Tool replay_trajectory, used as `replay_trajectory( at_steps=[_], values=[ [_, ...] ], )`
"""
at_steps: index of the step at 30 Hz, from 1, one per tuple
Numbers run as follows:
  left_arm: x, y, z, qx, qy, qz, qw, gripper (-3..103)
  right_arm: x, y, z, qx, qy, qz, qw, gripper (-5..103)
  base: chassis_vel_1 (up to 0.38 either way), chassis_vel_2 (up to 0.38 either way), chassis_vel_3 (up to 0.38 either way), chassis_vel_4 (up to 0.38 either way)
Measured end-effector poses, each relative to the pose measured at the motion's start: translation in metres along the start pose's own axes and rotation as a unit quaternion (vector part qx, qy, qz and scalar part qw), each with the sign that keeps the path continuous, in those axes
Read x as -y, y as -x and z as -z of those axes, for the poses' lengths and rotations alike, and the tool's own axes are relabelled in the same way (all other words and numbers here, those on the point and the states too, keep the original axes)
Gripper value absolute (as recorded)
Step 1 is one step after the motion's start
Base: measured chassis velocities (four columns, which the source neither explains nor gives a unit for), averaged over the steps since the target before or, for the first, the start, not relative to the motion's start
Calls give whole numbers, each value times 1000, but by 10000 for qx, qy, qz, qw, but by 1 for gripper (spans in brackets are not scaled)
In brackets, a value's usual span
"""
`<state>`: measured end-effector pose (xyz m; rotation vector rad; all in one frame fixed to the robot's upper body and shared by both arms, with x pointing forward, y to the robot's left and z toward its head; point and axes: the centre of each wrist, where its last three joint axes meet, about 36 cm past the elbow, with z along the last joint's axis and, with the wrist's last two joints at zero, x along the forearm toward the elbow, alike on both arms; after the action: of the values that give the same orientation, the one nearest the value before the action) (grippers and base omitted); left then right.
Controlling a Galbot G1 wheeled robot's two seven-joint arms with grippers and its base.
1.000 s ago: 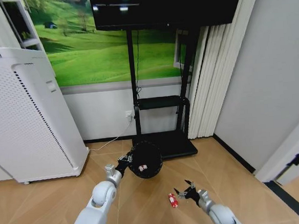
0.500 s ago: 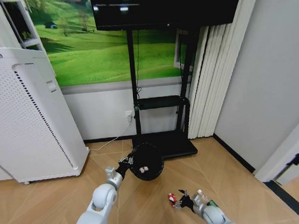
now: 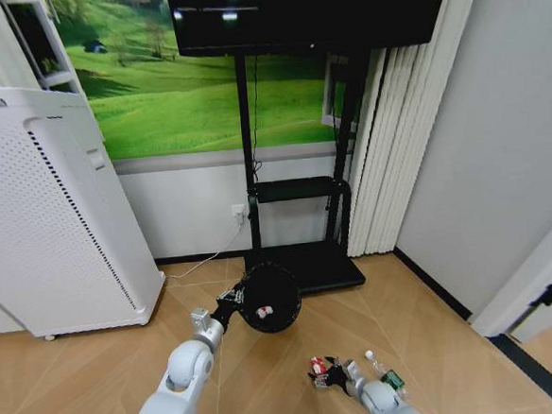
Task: Pick up the trash bin and place the garbage on the floor into it.
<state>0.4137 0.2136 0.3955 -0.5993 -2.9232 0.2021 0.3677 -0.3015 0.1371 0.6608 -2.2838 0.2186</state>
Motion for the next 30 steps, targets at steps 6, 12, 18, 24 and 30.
replay_trajectory(
  at_steps=[6, 12, 18, 24, 30],
  values=[
    [1, 1, -4, -11, -26, -12, 10000, 7, 0, 3, -4, -49, 9, 72, 10000, 102, 0, 0, 0, 0],
    [0, 3, -2, 7, -1, -40, 10000, 7, -2, 5, -4, -31, 39, 82, 10000, 77, 0, 0, 0, 0],
    [3, 4, -3, 5, -31, -56, 10000, 7, -1, 5, -3, -20, 29, 72, 10000, 60, 0, 0, 0, 0],
    [4, 5, -6, -15, -53, -51, 10000, 7, 6, -1, -3, 100, 59, -33, 9999, 46, 0, 0, 0, 0],
    [-1, 4, -8, -35, -59, 71, 10000, 7, 46, -25, 27, 768, 501, -526, 9944, 46, 0, 0, 0, 0]
  ],
)
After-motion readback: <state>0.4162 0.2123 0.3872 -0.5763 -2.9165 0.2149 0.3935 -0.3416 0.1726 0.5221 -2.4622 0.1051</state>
